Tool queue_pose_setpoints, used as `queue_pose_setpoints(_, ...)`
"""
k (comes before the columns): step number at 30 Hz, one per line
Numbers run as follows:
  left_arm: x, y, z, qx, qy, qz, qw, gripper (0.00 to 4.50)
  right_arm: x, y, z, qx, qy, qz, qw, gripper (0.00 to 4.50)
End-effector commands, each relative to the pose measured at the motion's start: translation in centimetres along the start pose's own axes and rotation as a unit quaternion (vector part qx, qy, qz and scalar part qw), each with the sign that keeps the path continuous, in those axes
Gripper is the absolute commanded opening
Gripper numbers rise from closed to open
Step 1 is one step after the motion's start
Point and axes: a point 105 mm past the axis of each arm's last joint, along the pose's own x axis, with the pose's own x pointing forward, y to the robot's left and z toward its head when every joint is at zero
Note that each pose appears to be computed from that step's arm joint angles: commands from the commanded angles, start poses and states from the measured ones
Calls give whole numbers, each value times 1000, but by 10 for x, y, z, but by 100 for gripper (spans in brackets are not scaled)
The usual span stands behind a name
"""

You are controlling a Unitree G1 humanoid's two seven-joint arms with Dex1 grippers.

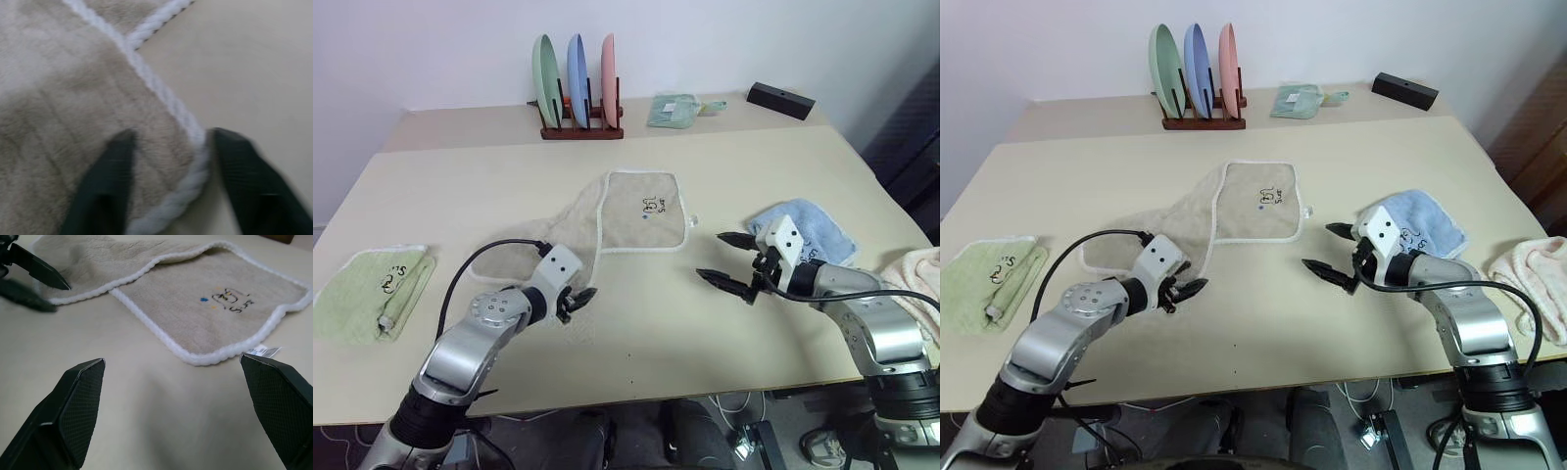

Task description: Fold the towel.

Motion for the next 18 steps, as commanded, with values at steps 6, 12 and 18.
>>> queue_pose_setpoints(6,-7,26,-3,14,-3,48,999,6,0,4,8,-14,-17,0,1000,450)
queue_pose_setpoints(12,-42,-1,22,56,-92,-40,993,6,6,-1,12,-44,-15,-6,999,450)
queue_pose_setpoints(18,-103,-51,-22,7,-24,-193,981,6,33,-27,26,-138,1,-38,990,450)
